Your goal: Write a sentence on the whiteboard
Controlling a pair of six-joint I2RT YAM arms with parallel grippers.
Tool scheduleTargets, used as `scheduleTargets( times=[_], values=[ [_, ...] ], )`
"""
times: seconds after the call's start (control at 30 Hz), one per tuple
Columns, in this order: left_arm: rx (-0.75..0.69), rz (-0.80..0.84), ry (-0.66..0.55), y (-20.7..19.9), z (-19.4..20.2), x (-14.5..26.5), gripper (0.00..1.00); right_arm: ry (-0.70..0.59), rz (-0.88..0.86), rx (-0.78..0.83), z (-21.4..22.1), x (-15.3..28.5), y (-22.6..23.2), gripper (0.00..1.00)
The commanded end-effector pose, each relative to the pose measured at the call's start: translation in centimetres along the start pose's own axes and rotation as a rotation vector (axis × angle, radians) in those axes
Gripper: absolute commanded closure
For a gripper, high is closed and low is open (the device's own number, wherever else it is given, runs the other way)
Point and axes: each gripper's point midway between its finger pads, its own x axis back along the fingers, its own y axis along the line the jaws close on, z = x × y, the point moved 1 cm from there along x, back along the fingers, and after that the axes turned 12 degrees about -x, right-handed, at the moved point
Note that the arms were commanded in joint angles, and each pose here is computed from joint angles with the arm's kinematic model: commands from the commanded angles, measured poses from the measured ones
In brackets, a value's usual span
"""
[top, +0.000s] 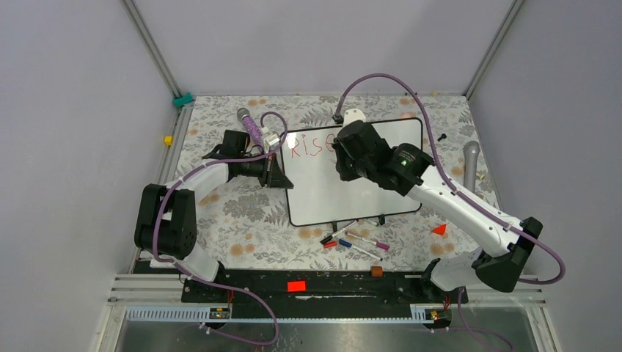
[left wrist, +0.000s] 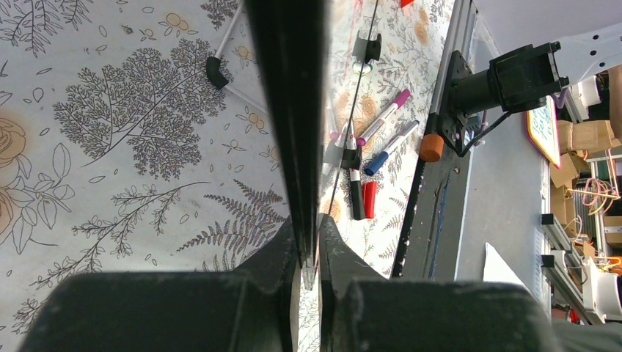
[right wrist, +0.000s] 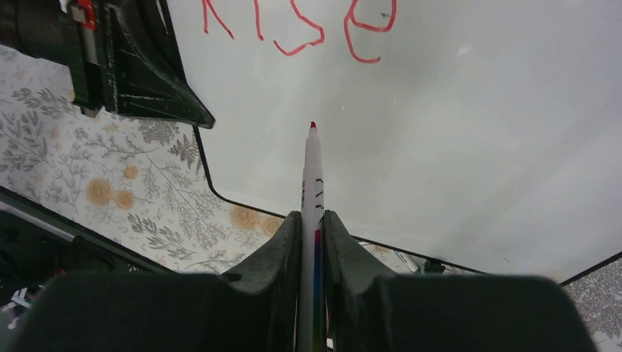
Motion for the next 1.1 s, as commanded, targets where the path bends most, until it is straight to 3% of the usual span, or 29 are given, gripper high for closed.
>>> scheduleTargets(
  times=[0.0, 0.57, 0.7, 1.07],
  values=[
    [-0.065, -0.136, 0.075, 2.5, 1.1, 0.1, 1.0, -0.034, 0.017, -0.022, 0.4, 0.4, -0.9, 1.0],
    [-0.064, -0.114, 0.105, 2.1, 1.6, -0.7, 1.0, -0.052, 0.003, -0.05, 2.5, -0.4, 0.0, 1.0],
    [-0.082, -0.119, 0.111, 2.1, 1.4, -0.8, 1.0, -0.11, 0.115, -0.067, 1.9, -0.1, -2.7, 1.0],
    [-0.101, -0.106, 0.127, 1.5, 1.3, -1.3, 1.0, -0.117, 0.12, -0.184, -1.0, 0.7, -7.3, 1.0]
  ],
)
